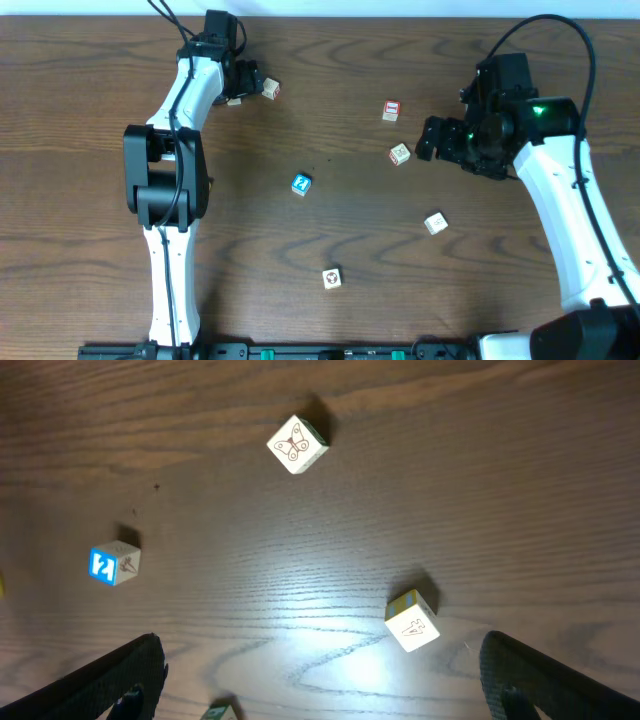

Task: Spell out Ai2
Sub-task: 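Reach the left gripper to the red A block and grasp it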

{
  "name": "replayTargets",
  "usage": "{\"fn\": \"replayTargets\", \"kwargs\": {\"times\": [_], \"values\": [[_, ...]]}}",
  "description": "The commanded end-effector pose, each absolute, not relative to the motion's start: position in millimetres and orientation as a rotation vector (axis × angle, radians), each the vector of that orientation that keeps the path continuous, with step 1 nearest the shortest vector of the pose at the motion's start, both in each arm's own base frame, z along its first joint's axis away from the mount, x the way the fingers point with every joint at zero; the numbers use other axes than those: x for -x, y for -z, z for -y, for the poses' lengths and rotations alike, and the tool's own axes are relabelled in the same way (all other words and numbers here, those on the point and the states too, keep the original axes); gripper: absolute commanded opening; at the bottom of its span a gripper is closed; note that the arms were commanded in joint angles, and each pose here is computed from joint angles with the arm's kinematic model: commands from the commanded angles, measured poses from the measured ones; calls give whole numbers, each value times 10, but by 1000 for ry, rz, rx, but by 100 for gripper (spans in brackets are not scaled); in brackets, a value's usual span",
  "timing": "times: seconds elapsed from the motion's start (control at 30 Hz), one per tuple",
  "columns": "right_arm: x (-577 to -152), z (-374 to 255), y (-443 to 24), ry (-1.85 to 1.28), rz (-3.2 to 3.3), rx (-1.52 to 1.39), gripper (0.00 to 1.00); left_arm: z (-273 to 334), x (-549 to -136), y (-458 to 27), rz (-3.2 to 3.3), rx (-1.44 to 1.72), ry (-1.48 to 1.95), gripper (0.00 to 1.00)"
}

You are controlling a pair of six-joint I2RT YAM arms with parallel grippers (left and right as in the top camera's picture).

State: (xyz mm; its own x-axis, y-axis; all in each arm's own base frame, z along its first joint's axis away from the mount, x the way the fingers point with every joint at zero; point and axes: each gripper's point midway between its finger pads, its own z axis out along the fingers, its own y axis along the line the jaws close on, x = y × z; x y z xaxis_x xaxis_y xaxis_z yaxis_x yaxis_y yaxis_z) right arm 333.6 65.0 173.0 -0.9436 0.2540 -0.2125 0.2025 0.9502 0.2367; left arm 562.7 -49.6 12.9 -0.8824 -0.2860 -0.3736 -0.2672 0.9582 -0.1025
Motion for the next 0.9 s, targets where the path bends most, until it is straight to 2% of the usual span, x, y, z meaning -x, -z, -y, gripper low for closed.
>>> {"fn": "replayTargets", "kwargs": {"times": [0.0, 0.07, 0.17, 0.27, 0.57, 0.73, 0.87], "values": [[-3349, -672, -1767, -302, -2854, -343, 99, 469, -5660, -147, -2702, 416, 40, 90], [-3346, -683, -1766, -303, -2855, -337, 99, 468, -5649, -142, -2710, 394, 34, 85], [-3345, -691, -1766, -303, -2855, -335, 99, 468, -5649, -142, -2714, 361, 27, 66], [-3344, -695, -1766, -303, -2856, -333, 99, 466, -5626, -132, -2725, 357, 23, 56], [-3339, -706, -1766, -304, -2858, -328, 99, 457, -5532, -96, -2766, 348, 8, 40], [-3331, -705, -1763, -303, -2861, -329, 99, 454, -5462, -72, -2805, 274, -12, 39], [-3332, -704, -1763, -302, -2861, -329, 99, 462, -5346, -39, -2859, 221, -24, 25]]}}
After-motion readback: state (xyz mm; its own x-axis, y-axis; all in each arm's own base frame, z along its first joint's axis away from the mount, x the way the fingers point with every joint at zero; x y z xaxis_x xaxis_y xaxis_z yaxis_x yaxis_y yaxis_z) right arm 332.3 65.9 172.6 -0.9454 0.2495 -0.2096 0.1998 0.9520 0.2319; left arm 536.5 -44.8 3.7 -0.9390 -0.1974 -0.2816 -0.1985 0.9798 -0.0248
